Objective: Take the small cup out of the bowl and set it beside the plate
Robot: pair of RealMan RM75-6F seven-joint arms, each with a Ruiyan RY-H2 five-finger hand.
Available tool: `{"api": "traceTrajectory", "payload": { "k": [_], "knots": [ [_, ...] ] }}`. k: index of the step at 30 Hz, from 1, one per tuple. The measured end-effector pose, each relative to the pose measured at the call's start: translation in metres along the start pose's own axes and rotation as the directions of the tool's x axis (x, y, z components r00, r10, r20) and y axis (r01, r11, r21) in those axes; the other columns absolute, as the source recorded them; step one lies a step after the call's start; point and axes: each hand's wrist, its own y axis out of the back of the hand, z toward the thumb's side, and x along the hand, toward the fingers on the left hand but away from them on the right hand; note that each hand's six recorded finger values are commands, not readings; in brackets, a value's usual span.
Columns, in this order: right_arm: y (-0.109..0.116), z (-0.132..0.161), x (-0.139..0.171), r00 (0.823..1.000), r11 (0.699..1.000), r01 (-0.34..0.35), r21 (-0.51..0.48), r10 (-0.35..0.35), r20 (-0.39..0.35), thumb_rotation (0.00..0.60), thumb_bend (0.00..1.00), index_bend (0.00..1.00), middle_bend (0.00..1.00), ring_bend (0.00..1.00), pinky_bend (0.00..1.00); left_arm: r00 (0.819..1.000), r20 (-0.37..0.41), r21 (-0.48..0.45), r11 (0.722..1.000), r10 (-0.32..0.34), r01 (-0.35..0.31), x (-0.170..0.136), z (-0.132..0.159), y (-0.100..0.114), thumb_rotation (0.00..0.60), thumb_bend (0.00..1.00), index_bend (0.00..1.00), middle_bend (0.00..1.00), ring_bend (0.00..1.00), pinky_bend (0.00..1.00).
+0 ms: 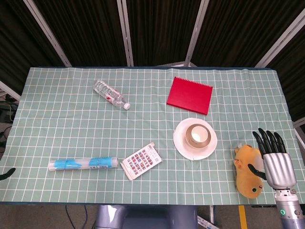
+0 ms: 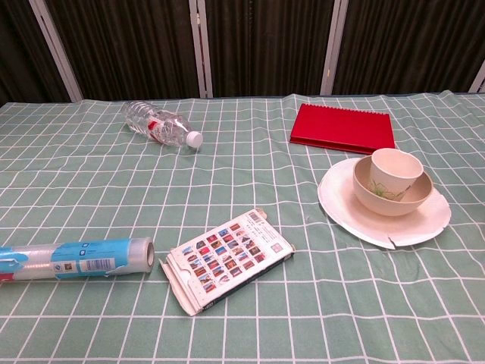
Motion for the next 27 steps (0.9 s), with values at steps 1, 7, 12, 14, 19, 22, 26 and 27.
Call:
{"api": "traceTrajectory", "payload": {
  "k": [1,7,12,14,19,22,26,27],
  "knots": [
    [0.0,0.0,0.0,1.0,1.0,-0.001,-0.001,0.001,-0.001,0.6,0.07,0.0,0.0,0.0,0.0,1.0,0.001,0.001,1.0,0.0,0.0,0.0,0.0,0.0,0.6,0.0,0.0,0.0,0.0,0.0],
    [0.003,0.001,0.002,1.0,1.0,0.005,-0.008,-0.005,-0.009,0.6,0.07,0.0,0.0,0.0,0.0,1.0,0.004,0.004,1.0,0.004,-0.004,-0.002,0.002,0.001,0.6,0.0,0.0,0.0,0.0,0.0],
    [0.003,0.006,0.003,1.0,1.0,0.008,-0.01,-0.008,-0.024,0.6,0.07,0.0,0.0,0.0,0.0,1.0,-0.001,-0.001,1.0,0.003,-0.003,-0.001,0.0,0.001,0.6,0.0,0.0,0.0,0.0,0.0],
    [0.004,0.01,0.002,0.999,1.0,0.011,-0.014,-0.012,-0.04,0.6,0.07,0.0,0.0,0.0,0.0,1.0,-0.002,-0.002,1.0,0.002,-0.002,0.001,-0.001,0.0,0.6,0.0,0.0,0.0,0.0,0.0],
    [0.005,0.025,-0.002,0.994,0.998,0.052,-0.031,-0.055,-0.094,0.6,0.1,0.12,0.0,0.0,0.0,1.0,-0.004,-0.006,1.0,0.0,0.0,0.002,-0.002,0.0,0.6,0.0,0.0,0.0,0.0,0.0],
    [0.002,0.039,-0.009,0.988,0.996,0.081,-0.043,-0.086,-0.129,0.6,0.13,0.26,0.0,0.0,0.0,1.0,-0.004,-0.01,1.0,0.002,-0.002,0.002,-0.002,0.001,0.6,0.0,0.0,0.0,0.0,0.0],
    [-0.006,0.059,-0.022,0.98,0.995,0.086,-0.043,-0.092,-0.175,0.6,0.15,0.35,0.0,0.0,0.0,1.0,-0.005,-0.015,1.0,0.005,-0.005,0.001,-0.002,0.002,0.6,0.0,0.0,0.0,0.0,0.0],
    [-0.008,0.063,-0.025,0.979,0.996,0.084,-0.043,-0.09,-0.184,0.6,0.15,0.36,0.0,0.0,0.0,1.0,-0.004,-0.016,1.0,0.006,-0.006,0.001,-0.002,0.003,0.6,0.0,0.0,0.0,0.0,0.0]
  ]
}}
